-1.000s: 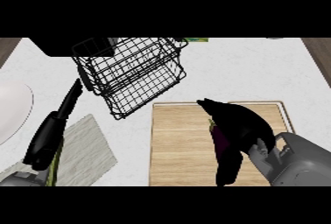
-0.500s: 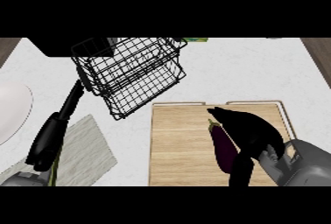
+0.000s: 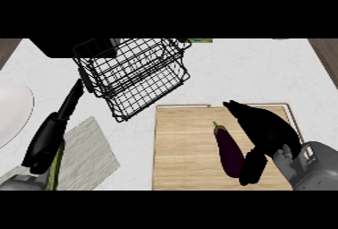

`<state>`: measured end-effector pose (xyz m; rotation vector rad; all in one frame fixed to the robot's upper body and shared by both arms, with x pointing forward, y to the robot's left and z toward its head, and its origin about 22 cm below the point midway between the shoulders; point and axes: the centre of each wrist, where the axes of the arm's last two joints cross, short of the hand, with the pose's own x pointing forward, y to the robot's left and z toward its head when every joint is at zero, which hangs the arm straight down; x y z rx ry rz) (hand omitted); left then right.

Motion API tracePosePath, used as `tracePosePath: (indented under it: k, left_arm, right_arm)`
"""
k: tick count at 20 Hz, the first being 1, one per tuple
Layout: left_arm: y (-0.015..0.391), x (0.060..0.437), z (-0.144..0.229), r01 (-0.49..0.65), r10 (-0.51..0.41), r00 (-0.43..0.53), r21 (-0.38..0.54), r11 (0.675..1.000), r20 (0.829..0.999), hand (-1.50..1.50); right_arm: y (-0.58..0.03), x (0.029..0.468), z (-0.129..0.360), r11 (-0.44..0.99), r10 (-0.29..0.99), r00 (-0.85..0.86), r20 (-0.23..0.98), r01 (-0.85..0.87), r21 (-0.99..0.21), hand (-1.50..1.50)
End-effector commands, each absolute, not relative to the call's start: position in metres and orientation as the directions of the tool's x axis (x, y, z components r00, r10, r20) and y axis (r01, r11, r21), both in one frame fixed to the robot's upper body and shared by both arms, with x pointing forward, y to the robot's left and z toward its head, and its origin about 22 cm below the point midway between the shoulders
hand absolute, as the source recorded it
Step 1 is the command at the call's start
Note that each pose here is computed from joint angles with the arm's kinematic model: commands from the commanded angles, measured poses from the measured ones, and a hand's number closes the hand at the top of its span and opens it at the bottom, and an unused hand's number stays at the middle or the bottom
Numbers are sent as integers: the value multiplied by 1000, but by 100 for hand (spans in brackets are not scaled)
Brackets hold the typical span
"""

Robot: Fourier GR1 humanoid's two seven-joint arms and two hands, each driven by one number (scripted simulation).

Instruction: Pick the eggplant from the tray and place it in the tiered basket

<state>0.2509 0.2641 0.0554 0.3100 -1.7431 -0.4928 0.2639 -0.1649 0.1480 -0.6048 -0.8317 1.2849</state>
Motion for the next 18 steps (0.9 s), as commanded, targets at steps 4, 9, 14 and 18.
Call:
tracePosePath:
  k: [4, 9, 14, 18]
  left_arm:
    - [283, 272, 55, 57, -446, -227, 469, 881, 866, 0]
    - [254, 240, 54, 55, -447, -219, 468, 882, 867, 0]
    - [253, 252, 42, 43, -450, -226, 470, 881, 864, 0]
    - [255, 262, 51, 45, -462, -233, 485, 874, 856, 0]
  right_arm:
    - [-169, 259, 122, 171, 984, 138, 108, -610, -773, -150]
    - [-165, 269, 119, 212, 976, 174, 132, -603, -769, -150]
    - [-159, 266, 94, 225, 972, 190, 138, -583, -781, -150]
    - [-159, 267, 82, 229, 972, 187, 144, -603, -764, -150]
